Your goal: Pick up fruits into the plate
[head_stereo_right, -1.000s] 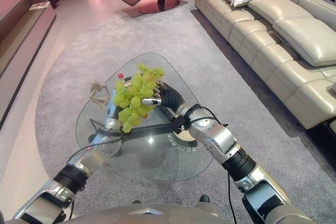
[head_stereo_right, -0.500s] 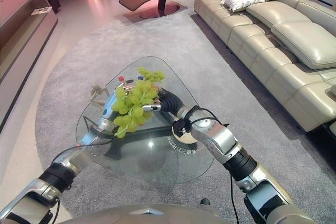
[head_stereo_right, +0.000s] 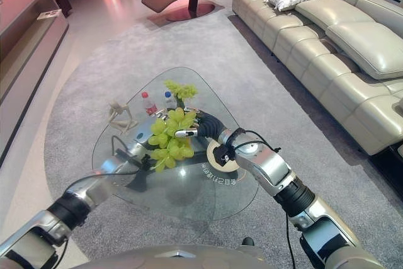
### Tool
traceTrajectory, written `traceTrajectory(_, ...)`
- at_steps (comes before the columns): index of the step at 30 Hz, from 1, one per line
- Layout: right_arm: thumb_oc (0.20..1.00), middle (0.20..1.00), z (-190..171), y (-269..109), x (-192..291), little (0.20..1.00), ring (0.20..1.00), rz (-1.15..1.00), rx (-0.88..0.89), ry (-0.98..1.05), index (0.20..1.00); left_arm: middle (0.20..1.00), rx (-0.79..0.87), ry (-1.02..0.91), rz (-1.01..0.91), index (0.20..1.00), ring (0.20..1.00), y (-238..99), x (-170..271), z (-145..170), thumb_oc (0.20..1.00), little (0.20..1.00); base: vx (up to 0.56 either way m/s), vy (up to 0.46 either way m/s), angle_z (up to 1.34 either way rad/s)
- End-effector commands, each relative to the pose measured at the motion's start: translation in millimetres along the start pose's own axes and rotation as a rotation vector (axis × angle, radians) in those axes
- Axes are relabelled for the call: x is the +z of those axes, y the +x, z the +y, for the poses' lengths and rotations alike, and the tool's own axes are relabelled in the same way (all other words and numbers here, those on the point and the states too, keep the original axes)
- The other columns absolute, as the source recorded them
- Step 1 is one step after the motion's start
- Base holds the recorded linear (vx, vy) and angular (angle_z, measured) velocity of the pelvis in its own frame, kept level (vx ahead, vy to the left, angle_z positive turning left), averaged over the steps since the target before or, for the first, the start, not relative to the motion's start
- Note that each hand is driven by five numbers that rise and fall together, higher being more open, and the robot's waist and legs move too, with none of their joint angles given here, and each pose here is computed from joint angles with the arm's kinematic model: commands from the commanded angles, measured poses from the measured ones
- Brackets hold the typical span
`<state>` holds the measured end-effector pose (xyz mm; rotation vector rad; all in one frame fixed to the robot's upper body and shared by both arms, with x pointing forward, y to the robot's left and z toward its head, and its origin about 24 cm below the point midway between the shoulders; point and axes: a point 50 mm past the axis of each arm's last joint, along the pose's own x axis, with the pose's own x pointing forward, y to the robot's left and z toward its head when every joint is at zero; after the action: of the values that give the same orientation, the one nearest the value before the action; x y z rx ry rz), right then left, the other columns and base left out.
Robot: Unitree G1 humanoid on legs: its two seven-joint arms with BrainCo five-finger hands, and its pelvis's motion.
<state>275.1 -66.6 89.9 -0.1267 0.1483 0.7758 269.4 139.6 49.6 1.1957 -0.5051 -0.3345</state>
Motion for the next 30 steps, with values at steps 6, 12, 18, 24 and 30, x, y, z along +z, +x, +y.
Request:
traceTrajectory(6,0.200,0.200,47,23,63,0.200,0.200,-0.228,0.218,-0.036,0.200,0.200,0.071,0.096,-0.102,0.200,0.200,57,32,16,0.200,0.200,-0.01,-0.013,-0.04)
traceTrajectory(12,0.200,0.200,50,25,64,0.200,0.200,-0.239,0.212,-0.066,0.200,0.200,0.095,0.078,-0.092,0.200,0.200,61,35,14,0.200,0.200,0.00,-0.003,-0.02)
traceTrajectory(18,0.200,0.200,49,23,65,0.200,0.200,-0.251,0.199,-0.064,0.200,0.200,0.125,0.081,-0.060,0.200,0.200,62,31,18,0.200,0.200,0.00,0.000,0.00)
traceTrajectory(24,0.200,0.200,49,23,63,0.200,0.200,-0.256,0.188,-0.058,0.200,0.200,0.160,0.052,-0.031,0.200,0.200,63,28,23,0.200,0.200,0.00,0.000,0.00)
traceTrajectory(30,0.200,0.200,52,21,57,0.200,0.200,-0.237,0.220,-0.052,0.200,0.200,0.230,-0.012,-0.020,0.200,0.200,61,26,32,0.200,0.200,0.00,0.000,0.00)
